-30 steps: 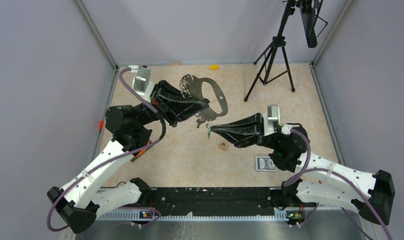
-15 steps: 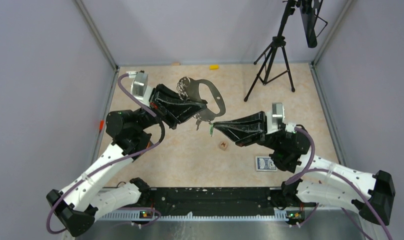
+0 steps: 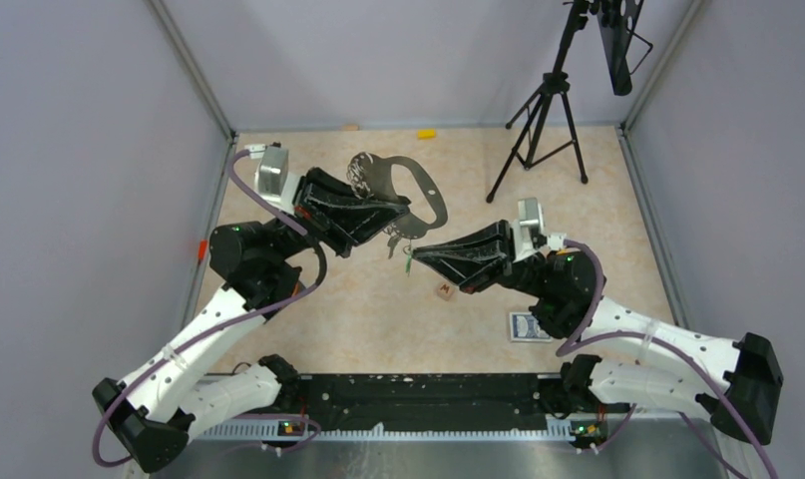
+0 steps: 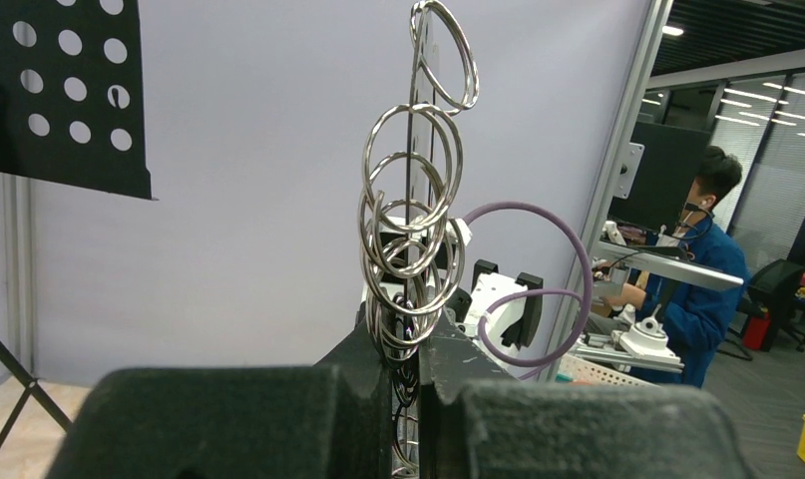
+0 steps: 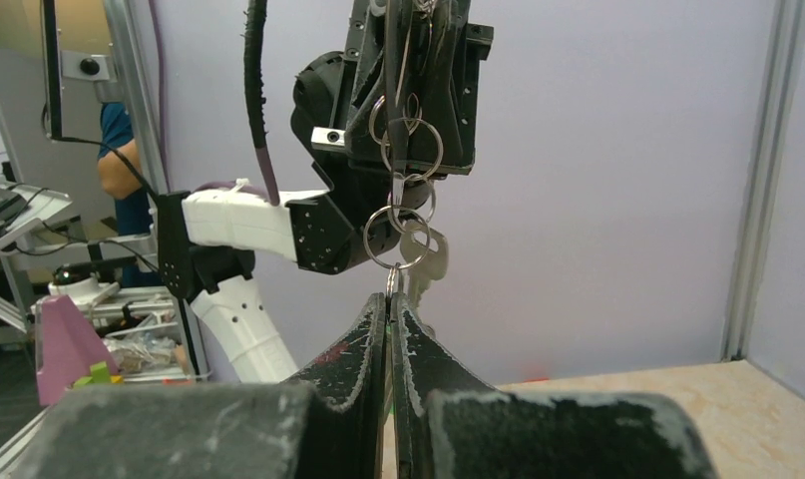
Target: Remove the keys from the keyring
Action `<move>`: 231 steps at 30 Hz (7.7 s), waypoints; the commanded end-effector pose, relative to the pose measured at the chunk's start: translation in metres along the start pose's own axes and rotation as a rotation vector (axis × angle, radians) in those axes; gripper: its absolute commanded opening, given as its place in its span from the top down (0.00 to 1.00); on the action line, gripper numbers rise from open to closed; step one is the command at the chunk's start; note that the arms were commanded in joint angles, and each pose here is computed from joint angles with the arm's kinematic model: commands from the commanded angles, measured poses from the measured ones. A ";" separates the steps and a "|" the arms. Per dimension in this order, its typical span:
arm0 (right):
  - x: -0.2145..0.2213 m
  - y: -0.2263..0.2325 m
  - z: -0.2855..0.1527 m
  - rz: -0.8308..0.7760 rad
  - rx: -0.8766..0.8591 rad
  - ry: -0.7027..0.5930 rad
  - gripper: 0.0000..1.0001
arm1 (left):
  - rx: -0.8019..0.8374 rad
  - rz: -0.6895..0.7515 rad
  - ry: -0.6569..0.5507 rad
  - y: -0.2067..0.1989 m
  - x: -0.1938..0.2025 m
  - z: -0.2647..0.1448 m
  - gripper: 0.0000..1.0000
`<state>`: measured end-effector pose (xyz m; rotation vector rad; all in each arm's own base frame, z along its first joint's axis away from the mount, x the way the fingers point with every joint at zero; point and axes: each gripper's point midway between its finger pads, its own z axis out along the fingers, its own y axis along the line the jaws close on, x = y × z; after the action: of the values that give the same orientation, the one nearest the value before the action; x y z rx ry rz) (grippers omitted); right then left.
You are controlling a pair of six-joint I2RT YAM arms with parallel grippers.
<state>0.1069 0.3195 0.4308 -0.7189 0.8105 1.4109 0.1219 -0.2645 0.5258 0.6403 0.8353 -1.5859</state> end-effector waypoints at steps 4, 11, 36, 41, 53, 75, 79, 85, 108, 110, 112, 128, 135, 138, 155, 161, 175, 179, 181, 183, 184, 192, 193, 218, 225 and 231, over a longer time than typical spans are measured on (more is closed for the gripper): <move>-0.013 -0.009 0.007 0.049 0.054 -0.026 1.00 | 0.042 0.055 -0.061 -0.013 -0.016 0.000 1.00; -0.009 -0.030 0.007 0.103 0.183 -0.010 1.00 | 0.049 0.074 -0.070 -0.015 -0.016 -0.003 1.00; -0.035 -0.056 -0.020 0.099 0.394 -0.131 1.00 | 0.020 0.087 -0.083 -0.013 -0.011 -0.012 1.00; -0.048 -0.041 -0.024 0.053 0.319 -0.199 1.00 | -0.001 0.079 -0.091 -0.009 -0.009 -0.014 1.00; -0.047 -0.012 -0.019 -0.103 0.133 -0.160 1.00 | -0.013 0.060 -0.092 -0.008 -0.010 -0.014 1.00; -0.010 -0.015 0.006 -0.231 0.051 0.044 0.70 | -0.347 0.008 -0.109 0.053 -0.017 -0.016 1.00; -0.002 -0.026 0.005 -0.284 0.094 0.067 0.70 | -0.403 0.024 -0.119 0.060 -0.022 -0.019 1.00; 0.010 -0.028 0.011 -0.337 0.099 0.083 0.70 | -0.465 0.046 -0.130 0.067 -0.029 -0.023 1.00; 0.011 -0.051 0.023 -0.377 0.222 0.003 0.73 | -0.442 0.044 -0.129 0.062 -0.030 -0.022 1.00; 0.012 -0.053 0.023 -0.378 0.233 0.004 0.73 | -0.438 0.042 -0.128 0.061 -0.029 -0.021 1.00; 0.014 -0.055 0.023 -0.377 0.236 0.009 0.73 | -0.435 0.041 -0.128 0.061 -0.029 -0.021 1.00; 0.022 -0.068 0.019 -0.372 0.307 0.022 0.73 | -0.422 0.030 -0.129 0.060 -0.029 -0.019 1.00; 0.023 -0.066 0.018 -0.362 0.295 0.017 0.79 | -0.417 0.028 -0.131 0.058 -0.029 -0.019 1.00; 0.024 -0.065 0.016 -0.357 0.294 0.018 0.85 | -0.417 0.029 -0.133 0.057 -0.030 -0.020 1.00; 0.028 -0.052 -0.001 -0.329 0.262 0.039 1.00 | -0.481 0.013 -0.161 0.064 -0.035 -0.026 1.00; 0.015 -0.069 -0.007 -0.336 0.376 0.017 1.00 | -0.441 -0.004 -0.143 0.060 -0.031 -0.021 1.00; -0.005 -0.082 -0.012 -0.345 0.477 -0.033 1.00 | -0.446 -0.007 -0.140 0.058 -0.029 -0.025 1.00; -0.012 -0.080 -0.015 -0.363 0.480 -0.060 1.00 | -0.466 -0.007 -0.141 0.061 -0.028 -0.027 1.00; -0.016 -0.079 -0.017 -0.370 0.479 -0.073 1.00 | -0.475 -0.007 -0.142 0.063 -0.028 -0.028 1.00; -0.018 -0.078 -0.018 -0.376 0.478 -0.082 1.00 | -0.483 -0.009 -0.140 0.064 -0.027 -0.029 1.00; -0.020 -0.077 -0.018 -0.381 0.476 -0.089 1.00 | -0.486 -0.011 -0.140 0.065 -0.027 -0.029 1.00; -0.027 -0.075 -0.024 -0.402 0.481 -0.115 1.00 | -0.497 -0.013 -0.143 0.067 -0.026 -0.031 1.00; -0.028 -0.074 -0.025 -0.406 0.480 -0.118 1.00 | -0.499 -0.012 -0.143 0.067 -0.026 -0.032 1.00; -0.069 -0.039 -0.021 -0.439 0.337 -0.287 1.00 | -0.531 -0.031 -0.113 0.073 -0.015 -0.038 1.00; -0.076 -0.029 -0.016 -0.445 0.283 -0.308 1.00 | -0.531 -0.036 -0.101 0.074 -0.012 -0.037 1.00; -0.085 -0.025 -0.016 -0.460 0.270 -0.334 1.00 | -0.540 -0.044 -0.096 0.076 -0.009 -0.039 1.00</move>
<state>0.1533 0.2990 0.4296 -0.5414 0.7257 0.9304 0.1988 -0.2476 0.4804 0.1767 1.2239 -1.3718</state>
